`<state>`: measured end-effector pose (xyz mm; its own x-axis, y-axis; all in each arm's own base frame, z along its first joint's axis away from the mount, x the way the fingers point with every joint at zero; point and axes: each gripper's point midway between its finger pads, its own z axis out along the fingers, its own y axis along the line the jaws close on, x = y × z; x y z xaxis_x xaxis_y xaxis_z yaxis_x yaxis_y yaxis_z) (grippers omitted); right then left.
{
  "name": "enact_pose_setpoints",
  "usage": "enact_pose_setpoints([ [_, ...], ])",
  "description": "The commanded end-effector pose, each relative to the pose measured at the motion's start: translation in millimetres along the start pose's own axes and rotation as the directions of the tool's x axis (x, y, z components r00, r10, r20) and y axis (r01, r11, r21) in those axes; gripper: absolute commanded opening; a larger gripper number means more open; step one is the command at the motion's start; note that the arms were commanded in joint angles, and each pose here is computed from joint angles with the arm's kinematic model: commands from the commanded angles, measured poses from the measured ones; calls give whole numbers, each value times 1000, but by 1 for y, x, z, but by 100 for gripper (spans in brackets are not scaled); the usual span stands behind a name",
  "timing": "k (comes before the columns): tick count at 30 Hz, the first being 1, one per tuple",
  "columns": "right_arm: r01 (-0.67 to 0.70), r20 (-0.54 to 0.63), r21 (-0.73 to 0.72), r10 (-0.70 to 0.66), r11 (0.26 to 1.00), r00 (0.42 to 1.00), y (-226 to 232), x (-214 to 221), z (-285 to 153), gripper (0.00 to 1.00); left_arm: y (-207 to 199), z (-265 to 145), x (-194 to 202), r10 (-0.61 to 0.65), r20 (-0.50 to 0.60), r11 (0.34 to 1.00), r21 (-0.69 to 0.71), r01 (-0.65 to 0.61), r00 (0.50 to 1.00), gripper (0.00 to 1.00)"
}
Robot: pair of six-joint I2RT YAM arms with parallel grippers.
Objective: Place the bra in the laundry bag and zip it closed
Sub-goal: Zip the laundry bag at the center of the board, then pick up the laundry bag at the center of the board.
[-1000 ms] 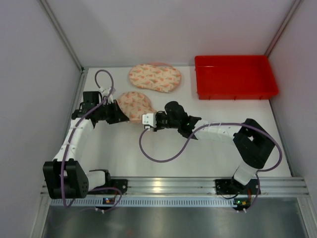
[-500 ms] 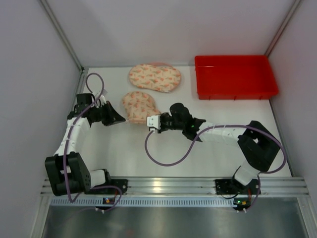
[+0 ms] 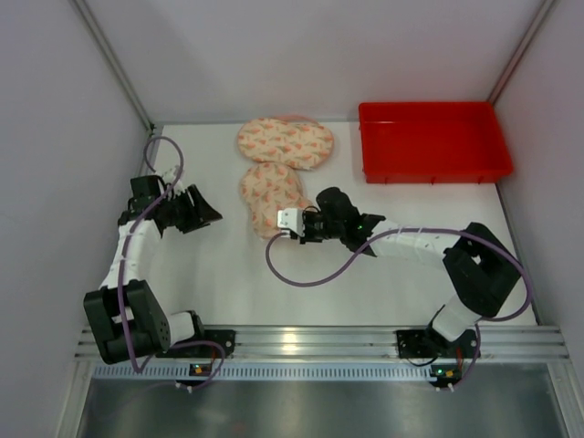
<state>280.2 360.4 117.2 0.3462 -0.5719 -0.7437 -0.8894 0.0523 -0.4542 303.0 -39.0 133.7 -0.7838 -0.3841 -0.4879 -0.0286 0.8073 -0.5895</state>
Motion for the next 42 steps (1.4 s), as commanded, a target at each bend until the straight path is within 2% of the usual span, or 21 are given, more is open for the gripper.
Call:
enact_pose_setpoints([
  [1, -13, 49, -101, 18, 995, 999, 21, -35, -7, 30, -16, -13, -31, 90, 114, 996, 18, -93, 989, 62],
  [2, -15, 40, -134, 21, 991, 999, 32, -38, -9, 38, -16, -14, -30, 86, 112, 996, 20, -89, 990, 65],
  [3, -27, 27, -152, 32, 988, 999, 38, -38, -12, 54, -16, -13, -29, 80, 109, 996, 23, -83, 991, 66],
  [6, -109, 4, -132, 110, 985, 994, 37, -44, -20, 71, -16, -9, -32, 87, 102, 995, 36, -91, 991, 66],
  [8, -182, -29, -84, 181, 980, 983, 26, -43, -27, 74, -13, -6, -38, 108, 101, 994, 24, -111, 989, 66],
  [11, -428, -46, -3, 428, 904, 903, -8, -46, -34, 76, -6, 4, -48, 104, 104, 994, 7, -106, 989, 67],
  [14, -732, -71, 97, 738, 675, 671, -39, -17, -40, 75, -16, 17, -82, 233, 165, 971, 22, -240, 958, 67],
  [15, -858, -77, 129, 867, 498, 492, -39, -8, -43, 75, -13, 32, -87, 279, 140, 959, 18, -284, 950, 67],
  [16, -910, -87, 136, 920, 392, 383, -39, 4, -44, 74, -22, 44, -92, 387, 127, 920, 10, -391, 913, 67],
  [17, -945, -97, 203, 966, 256, 240, -41, 36, -49, 74, -39, 45, -117, 459, 166, 884, 13, -468, 873, 67],
  [18, -969, -86, 217, 991, 117, 100, -36, 42, -49, 74, -39, 68, -114, 485, 124, 870, 33, -492, 866, 67],
  [19, -972, -74, 229, 997, 54, 38, -33, 50, -50, 74, -43, 78, -123, 534, 127, 840, 33, -542, 836, 67],
  [21, -969, -39, 240, 997, -53, -65, -24, 62, -51, 76, -49, 107, -144, 550, 117, 830, 33, -556, 827, 68],
  [24, -963, -55, 222, 984, -152, -168, -8, 64, -41, 78, -50, 144, -166, 548, 114, 831, 43, -555, 829, 68],
  [29, -965, -115, 199, 974, -172, -197, 2, 66, -25, 77, -60, 195, -165, 596, 83, 796, 68, -601, 799, 68],
  [32, -970, -130, 197, 977, -143, -170, 2, 68, -23, 77, -60, 214, -145, 581, 41, 804, 127, -581, 813, 63],
  [36, -973, -134, 223, 987, -62, -94, 0, 79, -29, 79, -41, 222, -109, 545, -54, 833, 151, -533, 837, 44],
  [37, -969, -121, 239, 989, -55, -86, -3, 83, -32, 79, -29, 222, -93, 528, -100, 846, 143, -513, 843, 29],
  [39, -968, -119, 247, 990, -49, -80, -4, 86, -38, 80, -24, 209, -89, 493, -110, 869, 117, -481, 863, 13],
  [40, -967, -114, 250, 990, -53, -84, -5, 87, -41, 81, -18, 204, -84, 464, -123, 885, 102, -454, 877, 0],
  [42, -965, -107, 257, 990, -57, -87, -6, 91, -50, 81, -5, 181, -79, 349, -122, 937, 43, -347, 929, 0],
])
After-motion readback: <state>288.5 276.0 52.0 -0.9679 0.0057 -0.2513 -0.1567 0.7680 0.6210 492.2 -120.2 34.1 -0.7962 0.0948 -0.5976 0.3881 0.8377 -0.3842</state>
